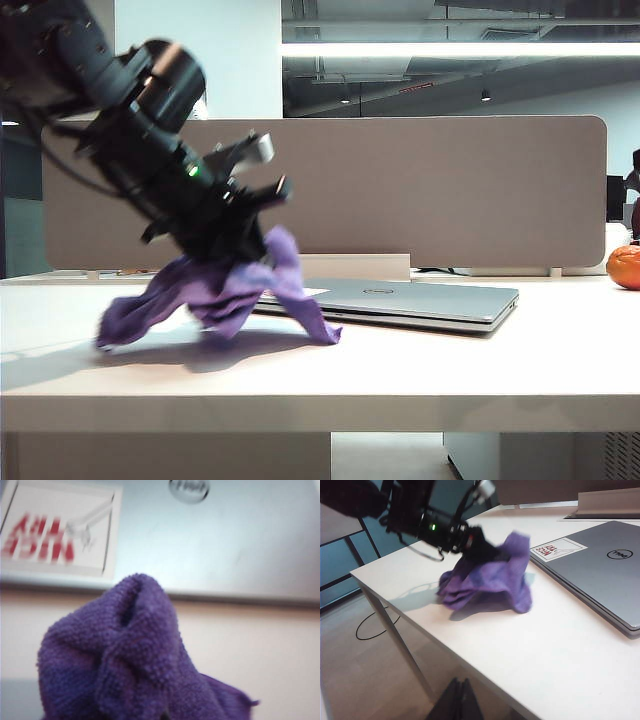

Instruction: Pick up the purple rag and put it over the laptop.

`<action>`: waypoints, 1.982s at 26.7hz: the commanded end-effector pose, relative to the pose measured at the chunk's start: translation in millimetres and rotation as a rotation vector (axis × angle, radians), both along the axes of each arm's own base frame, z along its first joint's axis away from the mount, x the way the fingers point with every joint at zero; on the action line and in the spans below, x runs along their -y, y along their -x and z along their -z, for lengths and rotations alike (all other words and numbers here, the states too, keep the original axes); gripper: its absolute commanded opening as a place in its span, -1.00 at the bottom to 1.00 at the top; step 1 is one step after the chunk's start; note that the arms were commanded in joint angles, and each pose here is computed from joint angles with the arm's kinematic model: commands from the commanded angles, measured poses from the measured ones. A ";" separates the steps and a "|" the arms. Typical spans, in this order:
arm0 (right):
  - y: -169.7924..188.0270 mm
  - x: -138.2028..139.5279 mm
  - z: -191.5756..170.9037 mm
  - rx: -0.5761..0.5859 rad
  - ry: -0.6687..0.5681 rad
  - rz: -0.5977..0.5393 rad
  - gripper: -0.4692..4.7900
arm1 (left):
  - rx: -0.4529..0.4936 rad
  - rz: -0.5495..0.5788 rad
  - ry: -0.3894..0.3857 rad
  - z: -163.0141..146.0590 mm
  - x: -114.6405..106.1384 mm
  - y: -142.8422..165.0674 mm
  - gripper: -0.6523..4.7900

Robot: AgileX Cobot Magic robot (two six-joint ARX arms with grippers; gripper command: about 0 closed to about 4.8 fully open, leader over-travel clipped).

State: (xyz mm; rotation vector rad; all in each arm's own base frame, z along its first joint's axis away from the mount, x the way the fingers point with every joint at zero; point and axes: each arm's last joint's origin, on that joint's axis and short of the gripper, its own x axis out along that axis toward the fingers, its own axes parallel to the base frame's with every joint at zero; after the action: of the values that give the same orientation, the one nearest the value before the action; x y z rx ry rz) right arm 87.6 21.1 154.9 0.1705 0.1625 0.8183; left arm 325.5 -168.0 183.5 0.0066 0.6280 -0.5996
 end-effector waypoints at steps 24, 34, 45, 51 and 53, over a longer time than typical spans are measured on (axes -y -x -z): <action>-5.5 6.4 -0.1 0.019 0.033 0.286 -0.74 | 0.297 -0.020 0.131 -63.9 57.5 -84.9 -0.78; -5.4 6.4 1.0 0.008 0.035 0.286 -0.74 | 0.241 -0.016 0.135 -39.2 91.5 -133.8 -0.78; -5.2 6.4 2.0 -0.004 0.036 0.285 -0.74 | 0.198 -0.038 0.173 -23.1 100.1 -146.8 -0.78; -5.3 6.4 2.0 -0.004 0.036 0.285 -0.74 | 0.203 -0.035 0.177 -23.0 100.3 -147.1 0.07; -5.2 6.3 2.0 -0.004 0.036 0.285 -0.74 | 0.199 -0.019 0.183 -23.0 100.7 -146.8 0.41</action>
State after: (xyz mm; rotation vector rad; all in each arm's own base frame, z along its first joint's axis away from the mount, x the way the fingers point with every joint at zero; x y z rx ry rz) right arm 92.6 14.7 153.0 0.1592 0.1604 0.5305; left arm 472.3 -266.9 201.8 -0.1030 0.4015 -0.6027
